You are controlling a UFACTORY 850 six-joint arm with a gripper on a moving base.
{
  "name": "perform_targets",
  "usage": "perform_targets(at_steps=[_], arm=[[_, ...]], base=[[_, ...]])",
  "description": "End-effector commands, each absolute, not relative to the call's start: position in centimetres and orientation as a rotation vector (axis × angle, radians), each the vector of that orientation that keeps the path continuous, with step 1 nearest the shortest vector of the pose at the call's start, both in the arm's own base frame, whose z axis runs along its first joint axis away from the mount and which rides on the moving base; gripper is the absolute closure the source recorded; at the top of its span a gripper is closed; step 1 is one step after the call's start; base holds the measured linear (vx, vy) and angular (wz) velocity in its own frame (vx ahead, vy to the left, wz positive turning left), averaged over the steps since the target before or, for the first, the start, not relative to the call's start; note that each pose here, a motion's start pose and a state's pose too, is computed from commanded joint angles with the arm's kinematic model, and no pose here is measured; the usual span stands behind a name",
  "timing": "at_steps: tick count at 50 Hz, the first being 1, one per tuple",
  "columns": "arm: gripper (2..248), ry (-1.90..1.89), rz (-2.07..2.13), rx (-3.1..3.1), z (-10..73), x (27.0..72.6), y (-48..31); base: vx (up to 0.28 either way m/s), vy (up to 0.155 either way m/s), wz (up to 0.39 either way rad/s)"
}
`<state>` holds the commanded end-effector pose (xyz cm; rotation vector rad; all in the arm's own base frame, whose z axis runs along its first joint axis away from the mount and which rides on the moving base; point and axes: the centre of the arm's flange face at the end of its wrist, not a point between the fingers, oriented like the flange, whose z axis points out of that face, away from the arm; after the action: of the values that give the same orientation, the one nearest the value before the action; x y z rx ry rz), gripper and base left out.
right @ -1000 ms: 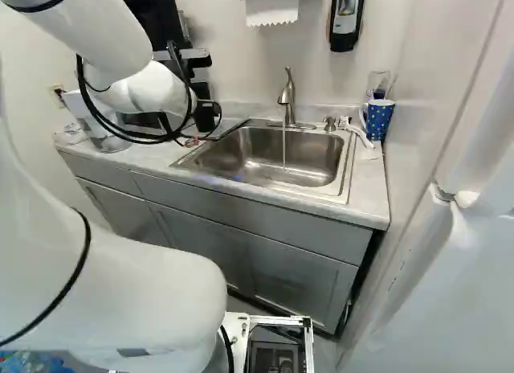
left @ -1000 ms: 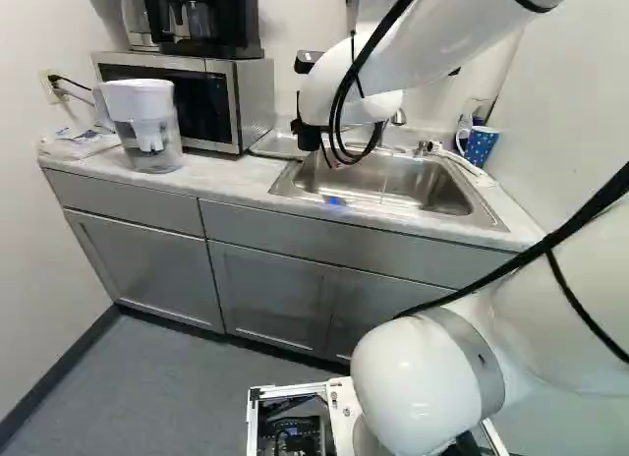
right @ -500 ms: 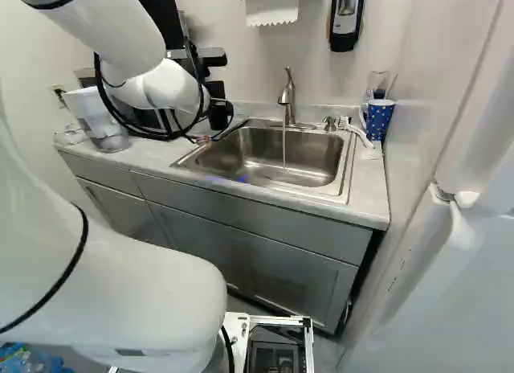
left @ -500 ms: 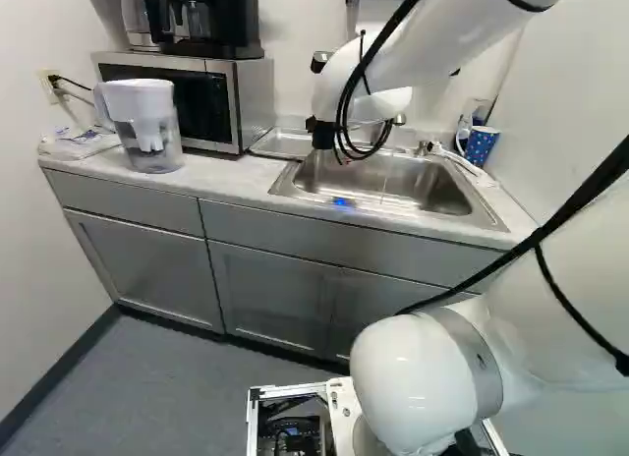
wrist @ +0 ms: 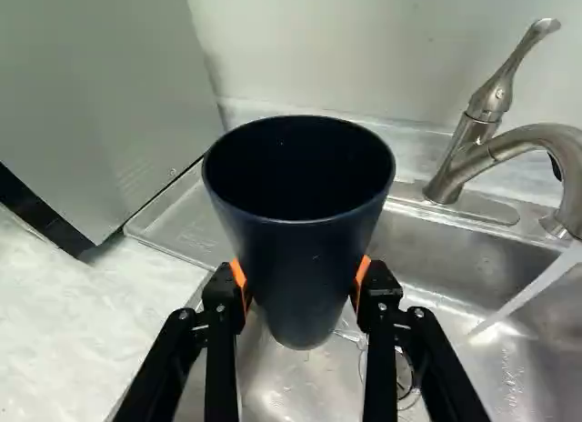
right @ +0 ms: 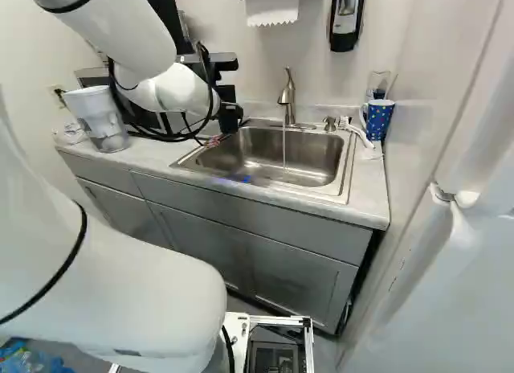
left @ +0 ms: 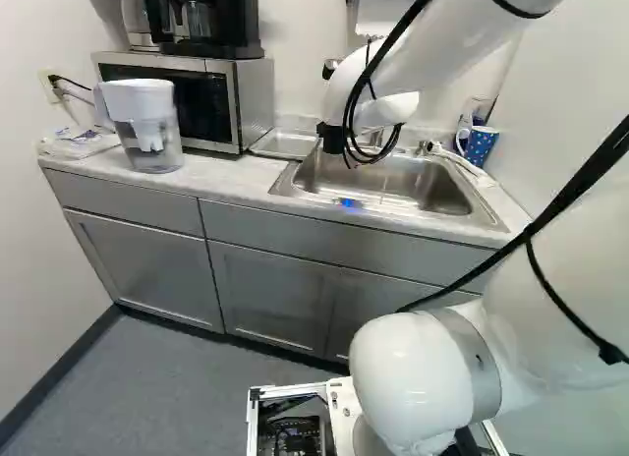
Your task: Rinse the cup and place it in the tray
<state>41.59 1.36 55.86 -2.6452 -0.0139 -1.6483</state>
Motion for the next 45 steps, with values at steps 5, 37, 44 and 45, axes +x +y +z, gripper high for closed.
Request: perform_targets(at_steps=[5,37,44,45], arm=[[126,-0.002,-1.645,-2.653,55.4,41.7,1.0],[126,0.089,-1.581,-2.731,52.1,42.5,-1.8],[126,0.113,-1.56,-2.751,51.3,42.7,-2.6],[126,0.116,-1.557,-2.754,51.2,42.7,-2.7]], base=[[0.0,0.0,0.0],[0.0,0.0,0.0],[0.0,0.0,0.0],[0.0,0.0,0.0]])
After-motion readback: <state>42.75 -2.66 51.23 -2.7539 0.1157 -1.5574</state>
